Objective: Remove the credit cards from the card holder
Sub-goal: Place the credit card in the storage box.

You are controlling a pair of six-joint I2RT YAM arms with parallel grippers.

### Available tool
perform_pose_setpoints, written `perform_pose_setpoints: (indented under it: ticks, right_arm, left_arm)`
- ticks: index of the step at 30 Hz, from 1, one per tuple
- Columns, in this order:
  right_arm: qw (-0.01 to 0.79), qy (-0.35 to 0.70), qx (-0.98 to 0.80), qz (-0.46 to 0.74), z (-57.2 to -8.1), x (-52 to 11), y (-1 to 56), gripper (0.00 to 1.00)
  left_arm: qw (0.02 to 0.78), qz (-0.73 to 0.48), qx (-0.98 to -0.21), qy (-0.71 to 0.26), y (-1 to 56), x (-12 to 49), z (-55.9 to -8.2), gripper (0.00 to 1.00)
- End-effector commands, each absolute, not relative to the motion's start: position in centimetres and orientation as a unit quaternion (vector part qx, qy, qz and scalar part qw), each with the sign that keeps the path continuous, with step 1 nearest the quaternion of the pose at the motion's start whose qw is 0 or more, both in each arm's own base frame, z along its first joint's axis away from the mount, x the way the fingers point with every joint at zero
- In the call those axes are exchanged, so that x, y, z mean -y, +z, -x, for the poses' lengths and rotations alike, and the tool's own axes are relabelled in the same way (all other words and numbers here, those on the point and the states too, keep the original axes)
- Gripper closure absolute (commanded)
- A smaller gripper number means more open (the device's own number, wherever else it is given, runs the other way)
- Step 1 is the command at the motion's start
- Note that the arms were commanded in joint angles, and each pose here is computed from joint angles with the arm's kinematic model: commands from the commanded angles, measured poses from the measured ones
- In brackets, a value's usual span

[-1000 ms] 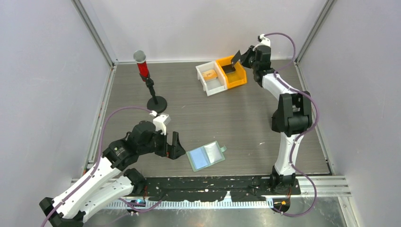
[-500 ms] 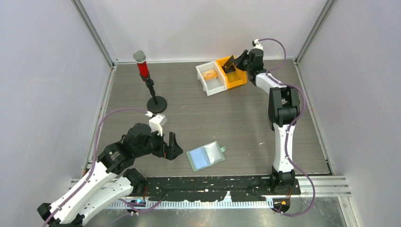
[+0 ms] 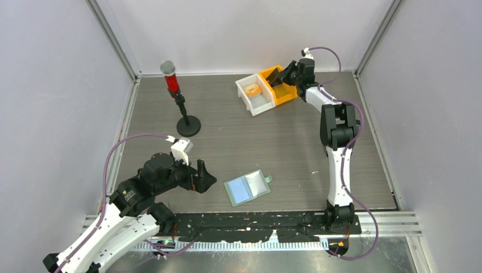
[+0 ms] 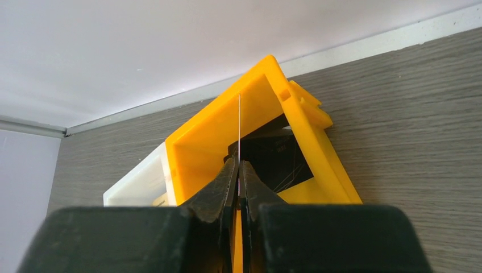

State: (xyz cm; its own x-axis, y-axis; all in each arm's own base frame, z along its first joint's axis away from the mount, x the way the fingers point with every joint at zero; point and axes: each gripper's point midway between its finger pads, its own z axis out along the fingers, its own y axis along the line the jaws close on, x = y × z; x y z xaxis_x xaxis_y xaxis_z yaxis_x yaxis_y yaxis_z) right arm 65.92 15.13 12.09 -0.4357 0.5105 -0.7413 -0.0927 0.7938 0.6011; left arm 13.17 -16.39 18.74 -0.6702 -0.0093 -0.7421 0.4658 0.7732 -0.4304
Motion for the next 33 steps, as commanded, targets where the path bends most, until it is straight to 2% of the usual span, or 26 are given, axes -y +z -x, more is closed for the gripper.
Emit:
perform_pose_setpoints:
  ticks: [1, 6, 11, 23, 33]
  right_arm:
    - [0.527, 0.314, -0.779, -0.129, -66.7, -15.6, 14.3, 0.89]
    - [0.524, 0.312, -0.782, -0.131, -66.9, -15.4, 13.9, 0.86]
    - [0.518, 0.307, -0.787, -0.134, -67.1, -15.1, 13.4, 0.79]
    - [0.518, 0.29, -0.793, -0.135, -67.7, -14.6, 13.2, 0.76]
    - [0.517, 0.285, -0.796, -0.13, -67.6, -14.5, 13.8, 0.66]
  left_arm:
    - [0.409, -0.13, -0.848, -0.311, 19.6, 16.5, -14.0, 0.01]
    - [0.407, -0.131, -0.851, -0.306, 19.6, 16.4, -14.0, 0.01]
    - [0.409, -0.128, -0.85, -0.306, 19.6, 16.4, -14.1, 0.01]
    - [0.41, -0.129, -0.85, -0.305, 19.7, 16.5, -14.3, 0.01]
    - [0.398, -0.125, -0.854, -0.311, 19.2, 17.0, -14.3, 0.01]
